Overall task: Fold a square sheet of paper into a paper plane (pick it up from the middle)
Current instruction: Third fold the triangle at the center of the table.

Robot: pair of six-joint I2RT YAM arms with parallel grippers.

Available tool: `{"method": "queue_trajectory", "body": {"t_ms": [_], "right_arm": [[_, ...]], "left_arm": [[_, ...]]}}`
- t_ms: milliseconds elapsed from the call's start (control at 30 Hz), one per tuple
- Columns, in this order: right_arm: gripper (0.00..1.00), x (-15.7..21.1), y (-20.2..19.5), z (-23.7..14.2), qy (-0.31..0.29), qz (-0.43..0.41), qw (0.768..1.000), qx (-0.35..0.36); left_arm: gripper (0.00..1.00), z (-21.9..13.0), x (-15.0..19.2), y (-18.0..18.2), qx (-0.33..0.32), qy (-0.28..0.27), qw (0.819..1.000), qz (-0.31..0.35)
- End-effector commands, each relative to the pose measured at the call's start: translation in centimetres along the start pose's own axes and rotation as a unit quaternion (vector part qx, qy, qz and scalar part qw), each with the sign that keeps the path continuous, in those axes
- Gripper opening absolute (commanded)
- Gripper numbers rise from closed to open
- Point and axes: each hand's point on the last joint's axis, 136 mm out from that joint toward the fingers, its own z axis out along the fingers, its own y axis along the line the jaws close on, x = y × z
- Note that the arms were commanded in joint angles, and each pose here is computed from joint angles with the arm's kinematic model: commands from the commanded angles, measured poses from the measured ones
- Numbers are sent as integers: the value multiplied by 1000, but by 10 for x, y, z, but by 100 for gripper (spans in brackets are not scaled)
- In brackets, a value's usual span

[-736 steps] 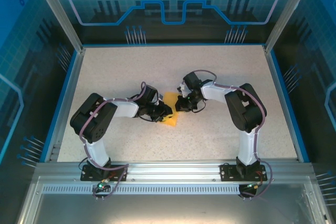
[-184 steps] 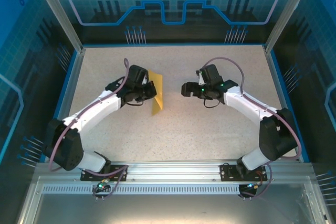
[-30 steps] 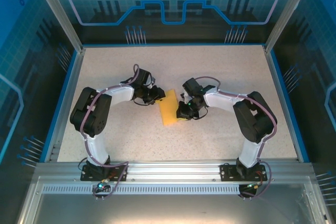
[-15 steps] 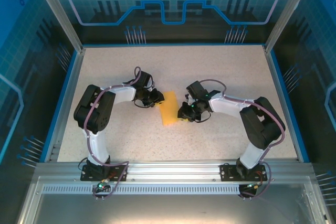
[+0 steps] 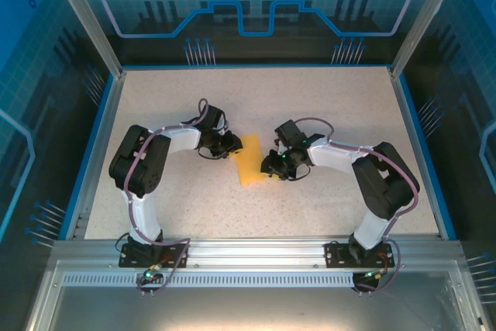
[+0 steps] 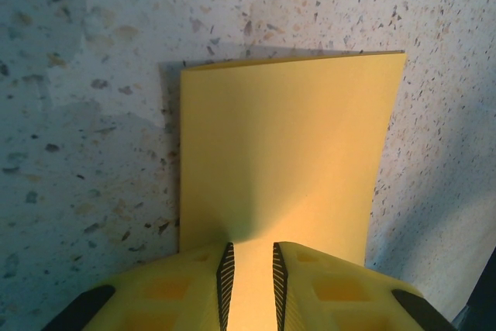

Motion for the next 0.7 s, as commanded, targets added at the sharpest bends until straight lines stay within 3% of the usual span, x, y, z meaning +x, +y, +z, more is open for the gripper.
{"method": "queue_trajectory", "body": {"t_ms": [0, 433, 667], "right_arm": [[32, 6, -10, 10, 16, 23, 1000, 12], [31, 10, -6, 17, 28, 38, 999, -8], [13, 3, 0, 7, 0, 27, 999, -18]], "left_arm": [[26, 8, 3, 20, -32, 8, 999, -8], [26, 9, 5, 23, -37, 8, 999, -11], [26, 9, 5, 23, -39, 8, 999, -10]]}}
